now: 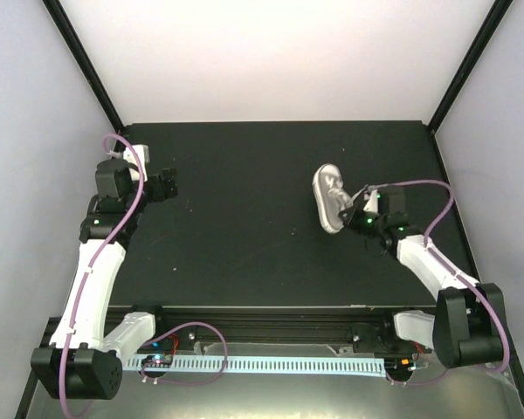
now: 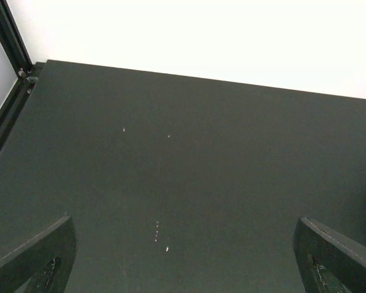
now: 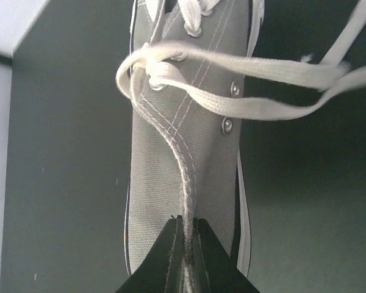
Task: Tie the shoes
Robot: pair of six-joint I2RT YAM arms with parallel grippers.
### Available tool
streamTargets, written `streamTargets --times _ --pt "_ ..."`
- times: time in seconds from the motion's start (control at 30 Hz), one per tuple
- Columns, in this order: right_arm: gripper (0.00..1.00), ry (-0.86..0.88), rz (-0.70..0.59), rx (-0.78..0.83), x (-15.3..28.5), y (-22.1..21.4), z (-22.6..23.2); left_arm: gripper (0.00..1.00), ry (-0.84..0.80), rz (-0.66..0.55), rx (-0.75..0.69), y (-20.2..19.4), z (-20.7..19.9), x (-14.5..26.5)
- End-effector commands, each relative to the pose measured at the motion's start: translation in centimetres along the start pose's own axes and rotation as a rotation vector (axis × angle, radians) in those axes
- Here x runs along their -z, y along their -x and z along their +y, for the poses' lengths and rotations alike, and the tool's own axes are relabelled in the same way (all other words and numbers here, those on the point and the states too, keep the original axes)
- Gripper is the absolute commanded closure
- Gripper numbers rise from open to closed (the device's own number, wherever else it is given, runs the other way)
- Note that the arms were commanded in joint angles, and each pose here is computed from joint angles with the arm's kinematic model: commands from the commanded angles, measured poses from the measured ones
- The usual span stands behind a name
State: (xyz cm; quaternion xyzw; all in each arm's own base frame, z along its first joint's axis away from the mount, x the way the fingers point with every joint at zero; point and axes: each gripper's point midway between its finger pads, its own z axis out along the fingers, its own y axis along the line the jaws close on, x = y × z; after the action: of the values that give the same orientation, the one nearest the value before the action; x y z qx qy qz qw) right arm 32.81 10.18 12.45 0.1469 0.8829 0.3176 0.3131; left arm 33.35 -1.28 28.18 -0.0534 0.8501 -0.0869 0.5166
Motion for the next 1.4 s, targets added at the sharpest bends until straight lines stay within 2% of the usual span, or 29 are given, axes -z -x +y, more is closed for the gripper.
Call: streamTargets --times 0.0,0.27,0.7,0.87,0.97,1.07,1.17,1.3,1.37 --pt "0.98 0.159 0.017 0.057 -1.2 -1.6 4.9 0.01 0.017 -0.049 -0.022 1.1 0.2 0.9" --pt "0.98 0.154 0.152 0.103 -2.8 -8.0 6.9 0.01 0.028 -0.046 0.003 0.7 0.5 0.7" --pt "0.98 -0.016 0.183 0.086 -4.6 -14.5 7.8 0.01 0.063 -0.016 0.008 0.0 1.2 0.1" --pt "0.83 -0.025 0.225 0.111 -5.5 -16.0 8.4 0.01 0.058 -0.001 0.009 -0.2 1.1 -0.3" --pt "0.64 -0.022 0.24 0.128 -5.8 -16.2 8.8 0.01 0.067 -0.001 0.006 -0.2 1.3 -0.3" --pt "0.37 -0.014 0.208 0.159 -5.3 -15.2 9.6 0.01 0.074 -0.004 -0.001 -0.1 1.4 -0.2" --pt "0.23 -0.056 0.111 0.218 -3.7 -12.6 9.9 0.01 0.07 -0.007 -0.003 -0.1 1.4 -0.3" --pt "0.07 -0.159 -0.12 0.33 0.2 -6.8 9.7 0.01 0.088 -0.009 0.029 -0.5 1.8 -0.8" --pt "0.03 -0.216 -0.235 0.345 2.5 -3.6 8.6 0.01 0.089 0.005 0.046 -0.6 1.8 -1.2"
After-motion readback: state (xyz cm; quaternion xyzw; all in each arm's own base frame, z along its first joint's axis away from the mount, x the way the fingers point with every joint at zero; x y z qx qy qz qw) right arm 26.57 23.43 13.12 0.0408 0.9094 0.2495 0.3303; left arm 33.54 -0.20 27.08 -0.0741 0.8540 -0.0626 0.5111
